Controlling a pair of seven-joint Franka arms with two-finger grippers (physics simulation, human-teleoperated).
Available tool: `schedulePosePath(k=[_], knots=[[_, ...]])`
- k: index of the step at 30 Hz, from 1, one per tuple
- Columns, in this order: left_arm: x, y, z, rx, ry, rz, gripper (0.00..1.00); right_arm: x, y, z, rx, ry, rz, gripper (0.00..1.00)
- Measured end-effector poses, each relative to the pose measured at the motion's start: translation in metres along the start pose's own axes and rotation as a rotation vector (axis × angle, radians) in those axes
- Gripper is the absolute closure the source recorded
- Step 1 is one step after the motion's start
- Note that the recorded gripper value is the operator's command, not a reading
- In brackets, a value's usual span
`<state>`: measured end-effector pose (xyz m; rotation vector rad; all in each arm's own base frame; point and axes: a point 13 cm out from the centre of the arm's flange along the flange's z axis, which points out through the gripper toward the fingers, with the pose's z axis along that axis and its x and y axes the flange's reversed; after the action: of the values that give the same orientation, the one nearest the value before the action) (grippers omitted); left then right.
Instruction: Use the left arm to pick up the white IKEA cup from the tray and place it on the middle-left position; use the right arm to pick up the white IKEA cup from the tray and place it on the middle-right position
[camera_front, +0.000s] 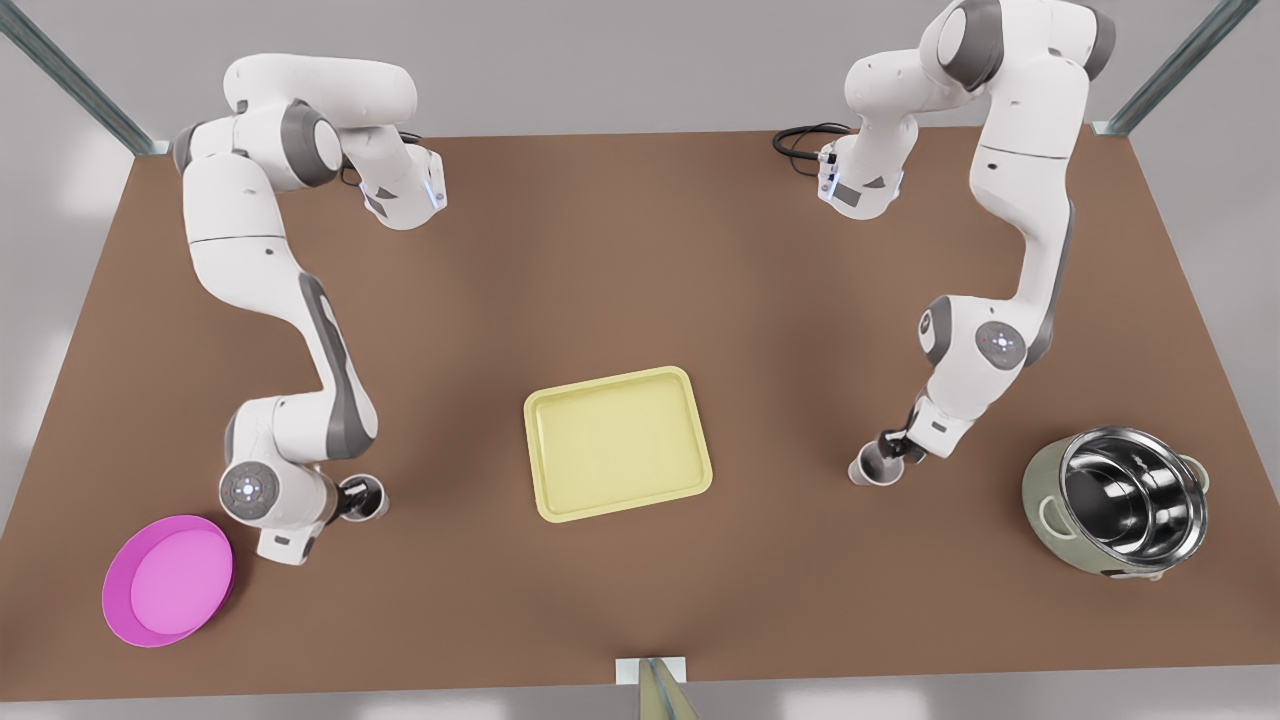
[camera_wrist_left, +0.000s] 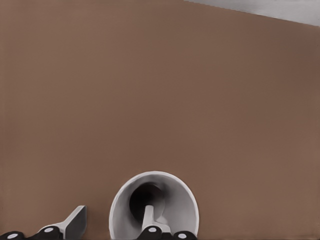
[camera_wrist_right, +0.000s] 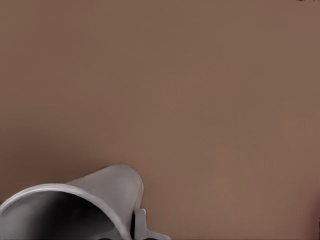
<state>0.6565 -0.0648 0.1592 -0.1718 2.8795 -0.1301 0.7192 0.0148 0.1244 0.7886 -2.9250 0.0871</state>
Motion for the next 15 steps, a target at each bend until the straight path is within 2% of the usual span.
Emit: schedulePosePath(k=[3, 4, 6, 7, 8, 10, 15], knots=[[-0.084, -0.015, -0.12, 0.004, -0.128, 0.055, 0.0, 0.001, -0.012, 0.012, 0.025, -0.002, -0.039, 0.92], [-0.118, -0.019, -0.172, 0.003, -0.161, 0.063, 0.0, 0.0, -0.015, 0.015, 0.031, -0.006, -0.052, 0.89], [-0.142, -0.011, -0.258, -0.02, -0.154, 0.066, 0.0, -0.002, -0.019, 0.016, 0.046, -0.013, -0.075, 0.53], [-0.126, 0.004, -0.288, -0.039, -0.114, 0.055, 0.0, -0.003, -0.021, 0.016, 0.055, -0.017, -0.085, 0.39], [-0.092, 0.021, -0.298, -0.057, -0.053, 0.036, 0.0, -0.005, -0.023, 0.014, 0.067, -0.022, -0.093, 0.31], [-0.05, 0.038, -0.295, -0.071, 0.041, 0.02, 0.0, -0.008, -0.027, 0.01, 0.084, -0.033, -0.102, 0.26], [-0.033, 0.037, -0.279, -0.055, 0.15, 0.041, 0.0, -0.012, -0.028, -0.005, 0.089, -0.058, -0.123, 0.25]])
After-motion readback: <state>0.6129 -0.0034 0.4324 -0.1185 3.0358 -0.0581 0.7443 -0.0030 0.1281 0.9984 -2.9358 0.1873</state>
